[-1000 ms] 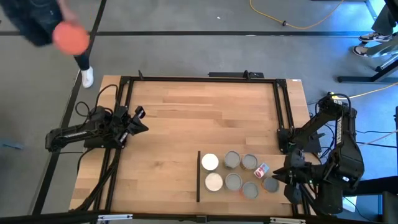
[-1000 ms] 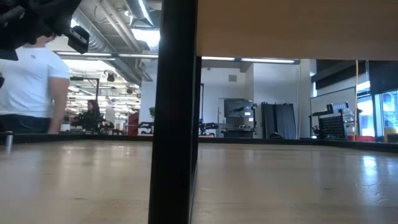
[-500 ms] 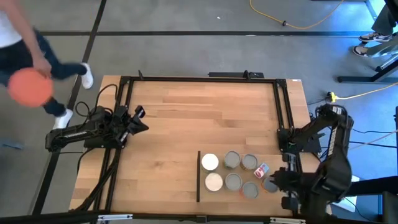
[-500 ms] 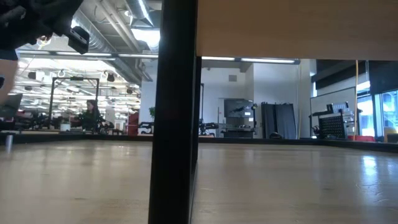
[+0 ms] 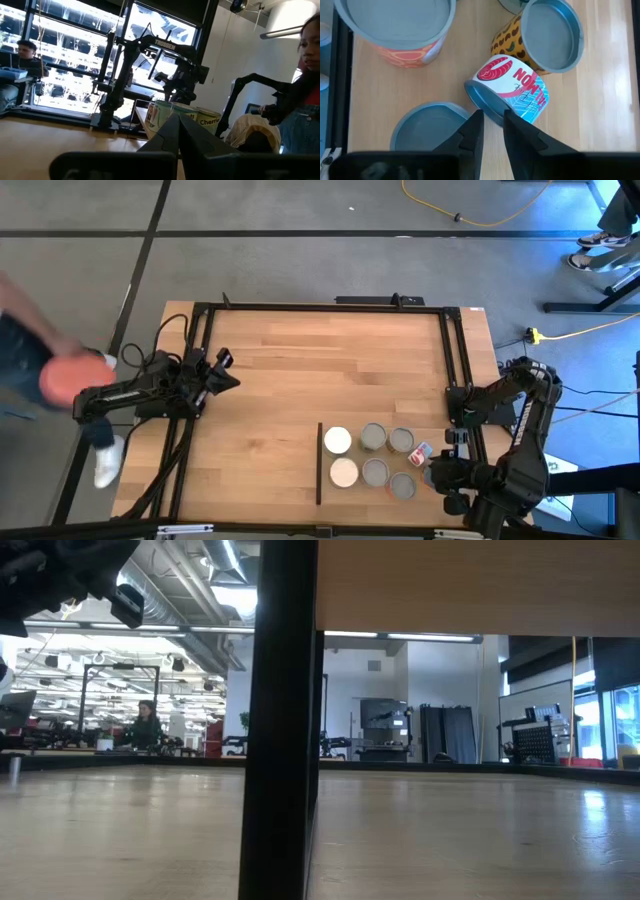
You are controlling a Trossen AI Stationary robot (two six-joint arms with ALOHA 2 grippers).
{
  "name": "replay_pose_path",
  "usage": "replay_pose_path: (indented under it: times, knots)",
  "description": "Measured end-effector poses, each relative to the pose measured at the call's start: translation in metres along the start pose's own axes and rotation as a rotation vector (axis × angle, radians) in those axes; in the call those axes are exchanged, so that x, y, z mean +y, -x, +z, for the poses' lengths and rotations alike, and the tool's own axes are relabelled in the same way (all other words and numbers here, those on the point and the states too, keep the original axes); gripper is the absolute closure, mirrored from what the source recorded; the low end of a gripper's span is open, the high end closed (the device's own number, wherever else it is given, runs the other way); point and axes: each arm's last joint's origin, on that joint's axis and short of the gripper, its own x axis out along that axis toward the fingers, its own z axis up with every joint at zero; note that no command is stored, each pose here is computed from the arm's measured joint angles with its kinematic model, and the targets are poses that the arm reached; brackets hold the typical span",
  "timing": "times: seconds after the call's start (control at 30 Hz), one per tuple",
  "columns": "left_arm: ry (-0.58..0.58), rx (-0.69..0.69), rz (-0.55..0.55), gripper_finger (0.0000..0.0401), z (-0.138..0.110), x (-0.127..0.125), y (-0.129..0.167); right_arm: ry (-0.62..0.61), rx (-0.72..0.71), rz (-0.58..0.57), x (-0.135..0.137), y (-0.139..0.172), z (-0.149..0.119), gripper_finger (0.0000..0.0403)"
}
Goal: Pick and place cans onto a shelf
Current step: Adjust the tuna can on the shelf
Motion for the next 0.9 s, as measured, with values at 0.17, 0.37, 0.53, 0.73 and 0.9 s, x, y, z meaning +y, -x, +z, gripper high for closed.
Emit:
replay_pose_path:
  times: [0.17, 0.37, 0.53, 0.73, 0.9]
  knots:
    - [0.000, -0.004, 0.009, 0.0401, 0.000, 0.000, 0.000, 0.000, 0.000, 0.005, -0.002, 0.001, 0.000, 0.0327]
    - [0.000, -0.007, 0.015, 0.0401, 0.000, 0.000, 0.000, 0.047, -0.027, 0.049, -0.005, 0.014, 0.007, 0.0327]
    - [-0.001, -0.008, 0.015, 0.0401, 0.000, 0.000, 0.000, 0.044, -0.037, 0.038, -0.006, 0.013, 0.008, 0.0327]
    - [-0.001, -0.014, 0.028, 0.0401, 0.000, 0.001, 0.000, 0.108, -0.007, 0.014, -0.004, 0.004, 0.003, 0.0337]
    - [0.000, -0.016, 0.031, 0.0401, 0.000, 0.001, 0.000, 0.149, -0.001, 0.012, -0.004, 0.003, 0.003, 0.0339]
